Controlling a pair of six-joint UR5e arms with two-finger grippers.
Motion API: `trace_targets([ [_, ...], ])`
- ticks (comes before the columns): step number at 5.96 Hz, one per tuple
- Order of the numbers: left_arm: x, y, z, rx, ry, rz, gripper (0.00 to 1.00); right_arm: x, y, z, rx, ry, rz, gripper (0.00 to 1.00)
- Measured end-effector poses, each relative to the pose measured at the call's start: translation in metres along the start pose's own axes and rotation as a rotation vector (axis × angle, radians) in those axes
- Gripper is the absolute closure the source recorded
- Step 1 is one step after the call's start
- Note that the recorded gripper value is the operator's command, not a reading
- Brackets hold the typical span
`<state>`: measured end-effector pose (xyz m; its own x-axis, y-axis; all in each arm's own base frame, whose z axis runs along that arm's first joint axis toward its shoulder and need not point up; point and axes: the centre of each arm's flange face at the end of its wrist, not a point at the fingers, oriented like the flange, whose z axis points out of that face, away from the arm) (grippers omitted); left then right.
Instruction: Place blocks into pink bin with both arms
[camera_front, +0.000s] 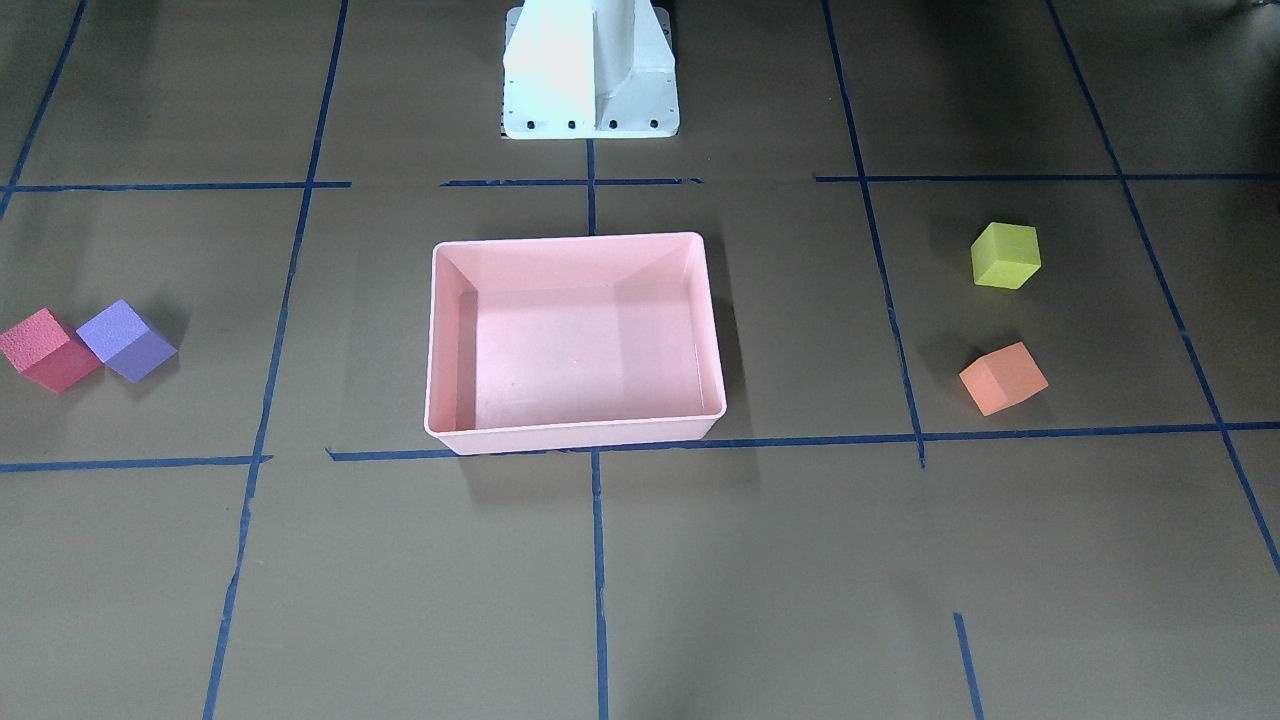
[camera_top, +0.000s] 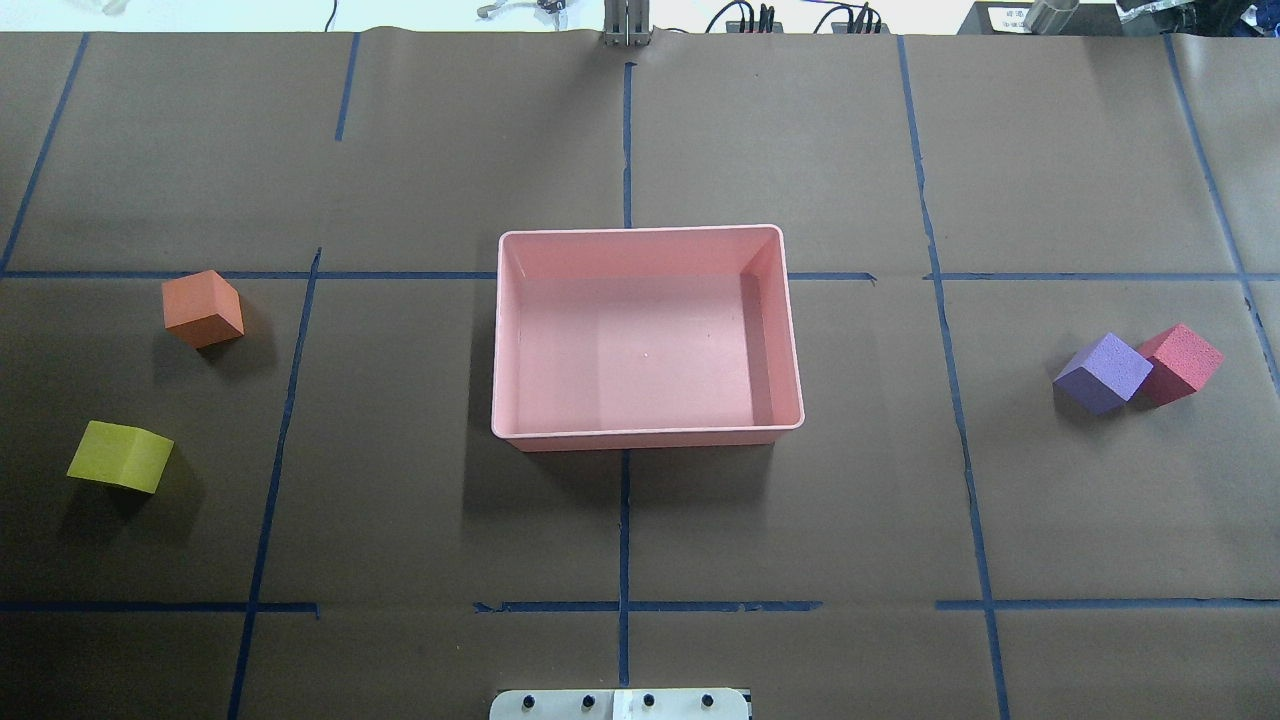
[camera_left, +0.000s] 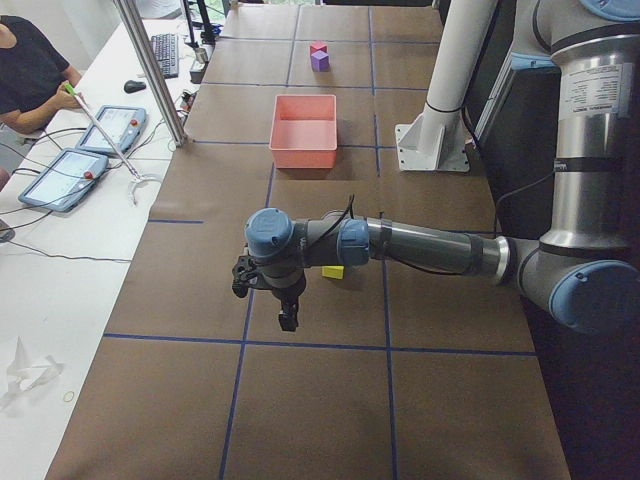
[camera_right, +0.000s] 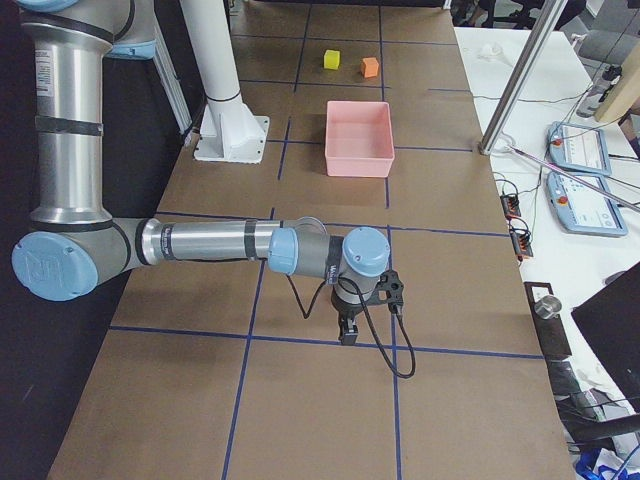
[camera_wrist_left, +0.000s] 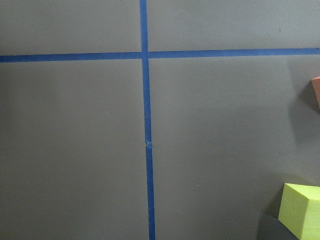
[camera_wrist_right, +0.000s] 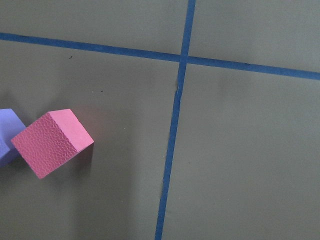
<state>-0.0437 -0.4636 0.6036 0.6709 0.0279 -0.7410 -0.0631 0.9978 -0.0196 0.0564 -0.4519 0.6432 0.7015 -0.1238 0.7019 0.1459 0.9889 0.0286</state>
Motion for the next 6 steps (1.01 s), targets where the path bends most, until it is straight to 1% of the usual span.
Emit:
trace_targets([
  [2,0.0023,0.0021,-0.0026,0.008,-0.009,0.006,0.00,-0.0021,0.0036,-0.0005,0.003,-0.002,-0.003,0.00],
  [5,0.0041,0.0026,-0.0057,0.013,-0.047,0.012,0.00,-0.0038,0.0055,-0.0016,0.006,-0.004,-0.001,0.00],
  [6,0.0058,0.0024,-0.0074,0.017,-0.049,0.016,0.00,-0.0039,0.0055,-0.0017,0.006,-0.004,-0.003,0.00],
])
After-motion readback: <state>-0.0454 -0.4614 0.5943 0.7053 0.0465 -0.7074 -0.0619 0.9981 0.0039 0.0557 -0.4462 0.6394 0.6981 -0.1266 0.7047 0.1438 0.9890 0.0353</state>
